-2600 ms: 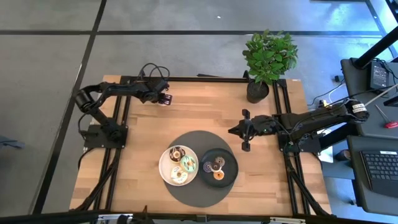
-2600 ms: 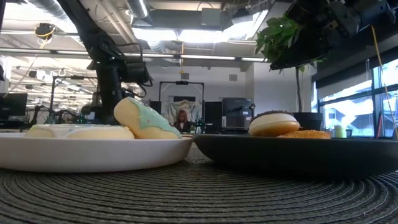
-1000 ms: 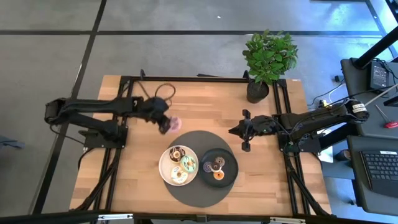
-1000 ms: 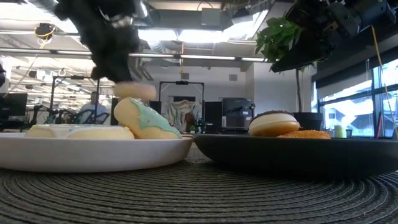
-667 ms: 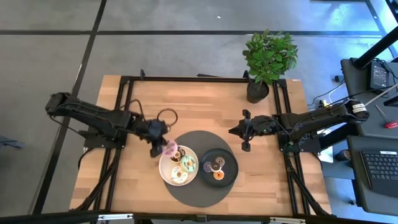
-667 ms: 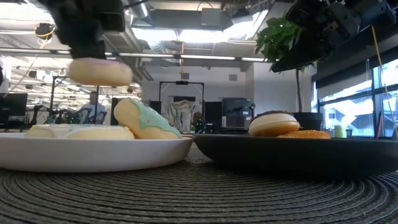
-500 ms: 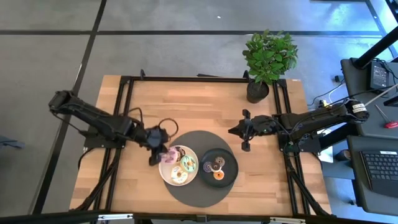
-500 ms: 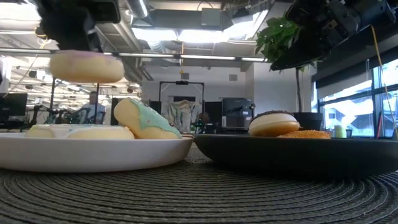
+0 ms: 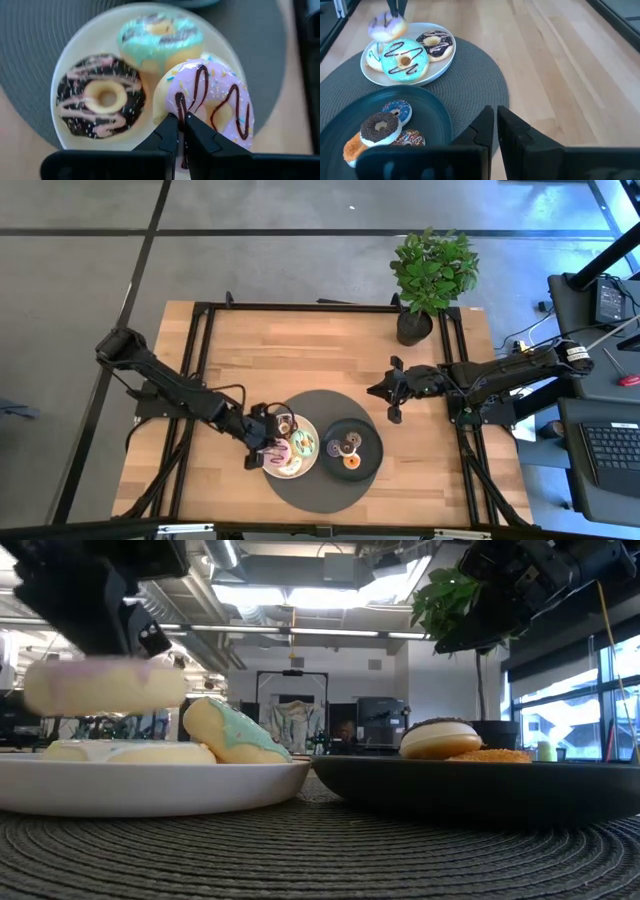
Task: Pick & Place donuts
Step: Put the big purple donut on the white plate
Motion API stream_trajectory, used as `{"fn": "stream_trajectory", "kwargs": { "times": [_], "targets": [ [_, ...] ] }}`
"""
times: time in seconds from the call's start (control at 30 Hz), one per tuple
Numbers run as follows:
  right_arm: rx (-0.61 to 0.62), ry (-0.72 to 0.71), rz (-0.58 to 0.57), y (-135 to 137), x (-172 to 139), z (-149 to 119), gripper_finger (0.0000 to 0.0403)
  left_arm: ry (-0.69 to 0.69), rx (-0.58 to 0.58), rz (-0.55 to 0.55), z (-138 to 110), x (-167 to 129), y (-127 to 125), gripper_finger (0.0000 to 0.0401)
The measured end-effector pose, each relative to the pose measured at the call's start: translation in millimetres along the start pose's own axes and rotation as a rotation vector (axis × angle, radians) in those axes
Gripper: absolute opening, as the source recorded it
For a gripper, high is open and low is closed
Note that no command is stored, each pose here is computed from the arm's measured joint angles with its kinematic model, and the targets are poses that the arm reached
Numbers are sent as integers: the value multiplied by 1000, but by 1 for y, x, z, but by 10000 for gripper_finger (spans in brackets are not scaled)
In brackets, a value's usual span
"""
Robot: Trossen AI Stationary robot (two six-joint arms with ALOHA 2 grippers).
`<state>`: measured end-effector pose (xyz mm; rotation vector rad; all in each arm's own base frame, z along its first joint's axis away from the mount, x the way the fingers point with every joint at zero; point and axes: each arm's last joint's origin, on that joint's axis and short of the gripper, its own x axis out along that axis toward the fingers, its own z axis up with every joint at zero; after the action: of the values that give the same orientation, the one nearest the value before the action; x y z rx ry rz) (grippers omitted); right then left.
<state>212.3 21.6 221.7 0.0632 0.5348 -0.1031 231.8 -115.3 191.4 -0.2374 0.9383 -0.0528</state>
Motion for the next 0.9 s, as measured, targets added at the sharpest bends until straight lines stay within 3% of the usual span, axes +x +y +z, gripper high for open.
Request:
{"fn": "stream_trajectory", "kwargs": {
  "times": [0.2, 0.53, 0.9],
  "targets": [
    [2, 0, 0, 0, 0, 0, 28, 33, 42, 27, -8, 8, -5, 17],
    [2, 0, 0, 0, 0, 0, 28, 48, 213, 97, -12, 7, -3, 17],
    [-1, 1, 0, 0, 0, 0, 28, 71, 239, 129, -14, 7, -1, 28]
  ]
}}
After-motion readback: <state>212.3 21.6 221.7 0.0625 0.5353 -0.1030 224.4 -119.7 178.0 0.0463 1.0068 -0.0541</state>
